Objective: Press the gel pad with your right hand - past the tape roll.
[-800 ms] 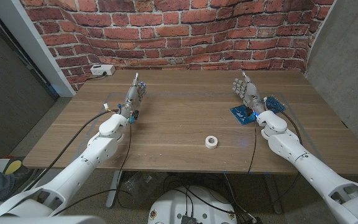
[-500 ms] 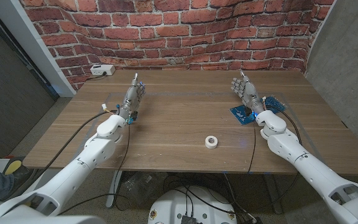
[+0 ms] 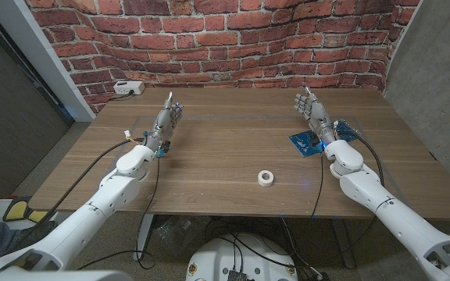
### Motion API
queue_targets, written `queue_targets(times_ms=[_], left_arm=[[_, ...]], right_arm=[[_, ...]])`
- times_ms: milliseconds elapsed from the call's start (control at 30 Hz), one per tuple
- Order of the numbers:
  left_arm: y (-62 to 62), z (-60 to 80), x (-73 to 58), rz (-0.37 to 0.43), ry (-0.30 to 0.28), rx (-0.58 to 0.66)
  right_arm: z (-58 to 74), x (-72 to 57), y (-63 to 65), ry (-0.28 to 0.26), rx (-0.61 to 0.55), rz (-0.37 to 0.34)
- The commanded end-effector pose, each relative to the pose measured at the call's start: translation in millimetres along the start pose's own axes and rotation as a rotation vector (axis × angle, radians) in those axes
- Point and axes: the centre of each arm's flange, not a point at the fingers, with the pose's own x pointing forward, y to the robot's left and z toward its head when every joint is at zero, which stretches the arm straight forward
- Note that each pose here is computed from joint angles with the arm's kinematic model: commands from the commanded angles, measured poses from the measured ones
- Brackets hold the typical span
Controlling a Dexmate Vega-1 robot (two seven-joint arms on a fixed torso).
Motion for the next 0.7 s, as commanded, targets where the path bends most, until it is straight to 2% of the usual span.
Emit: queue_targets(times_ms=[33,467,700], left_arm=[[2.7,14.5,-9.1,-0.033,-0.011,0.072],[-3.0,17.8,-9.3,-0.039,-0.024,0.082],[-2.1,22.1,-10.6,-0.042,-0.035,0.095]], right_arm=[[11.9,-14.7,-10.1,-0.036,-0.068,-0.013],[20.3,-30.4,-28.4,-0.042,-0.154,-0.04],[23.5,-43.0,-33.6,-0.041,-0.195,-0.083]])
